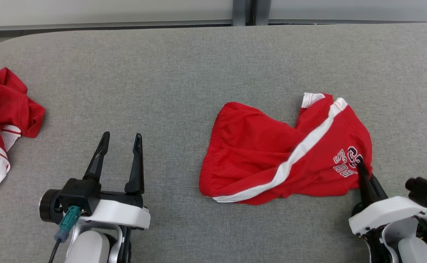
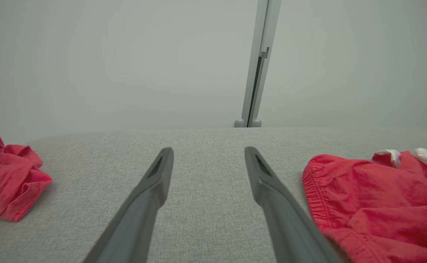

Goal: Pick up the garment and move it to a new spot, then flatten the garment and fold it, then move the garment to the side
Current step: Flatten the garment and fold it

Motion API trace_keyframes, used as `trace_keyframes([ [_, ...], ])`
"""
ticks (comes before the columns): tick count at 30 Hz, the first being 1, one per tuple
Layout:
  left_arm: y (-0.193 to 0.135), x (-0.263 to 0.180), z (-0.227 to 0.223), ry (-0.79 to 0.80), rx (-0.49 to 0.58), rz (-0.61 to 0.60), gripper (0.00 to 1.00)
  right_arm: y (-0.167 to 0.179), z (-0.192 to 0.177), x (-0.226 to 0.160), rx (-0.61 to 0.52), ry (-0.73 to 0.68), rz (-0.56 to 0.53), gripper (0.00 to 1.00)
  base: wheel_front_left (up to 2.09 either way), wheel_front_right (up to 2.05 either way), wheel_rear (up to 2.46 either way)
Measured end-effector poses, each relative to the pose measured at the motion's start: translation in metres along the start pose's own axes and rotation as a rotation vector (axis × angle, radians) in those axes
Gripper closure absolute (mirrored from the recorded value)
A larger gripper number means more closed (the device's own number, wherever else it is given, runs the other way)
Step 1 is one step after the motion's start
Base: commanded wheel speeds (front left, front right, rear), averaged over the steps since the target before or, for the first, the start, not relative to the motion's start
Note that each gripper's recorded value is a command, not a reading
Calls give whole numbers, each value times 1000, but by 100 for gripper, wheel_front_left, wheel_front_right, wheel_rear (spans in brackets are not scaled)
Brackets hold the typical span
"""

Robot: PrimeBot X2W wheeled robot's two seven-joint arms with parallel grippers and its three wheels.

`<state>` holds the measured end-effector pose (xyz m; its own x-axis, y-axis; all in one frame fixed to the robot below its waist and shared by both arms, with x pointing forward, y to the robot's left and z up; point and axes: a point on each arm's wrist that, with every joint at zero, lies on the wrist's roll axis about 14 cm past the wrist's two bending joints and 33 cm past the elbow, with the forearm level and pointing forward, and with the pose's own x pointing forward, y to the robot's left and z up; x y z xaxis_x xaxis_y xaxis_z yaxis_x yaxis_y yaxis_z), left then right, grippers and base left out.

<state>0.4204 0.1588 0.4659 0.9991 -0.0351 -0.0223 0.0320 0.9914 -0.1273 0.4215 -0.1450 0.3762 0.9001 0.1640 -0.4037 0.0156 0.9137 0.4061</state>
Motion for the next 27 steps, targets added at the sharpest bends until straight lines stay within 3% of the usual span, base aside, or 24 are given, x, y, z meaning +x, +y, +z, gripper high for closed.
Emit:
trace_keyframes([
  [2, -2, 1, 0, -2, -1, -4, 0, -8, -7, -5, 13, 7, -25, 53, 0, 0, 0],
  [3, -2, 1, 1, -3, -1, -7, 0, -10, -9, -7, 19, 5, -31, 0, 0, 0, 0],
  [8, -6, 3, 2, -7, 2, -18, 0, -12, -3, -14, -1, -48, -40, 0, 0, 0, 0],
  [22, -11, -5, 19, -49, 12, -34, 0, 29, 108, -41, -310, -406, 87, 0, 0, 0, 0],
  [27, -10, -18, 26, -64, 13, -30, 0, 43, 104, -58, -355, -391, 112, 0, 0, 0, 0],
])
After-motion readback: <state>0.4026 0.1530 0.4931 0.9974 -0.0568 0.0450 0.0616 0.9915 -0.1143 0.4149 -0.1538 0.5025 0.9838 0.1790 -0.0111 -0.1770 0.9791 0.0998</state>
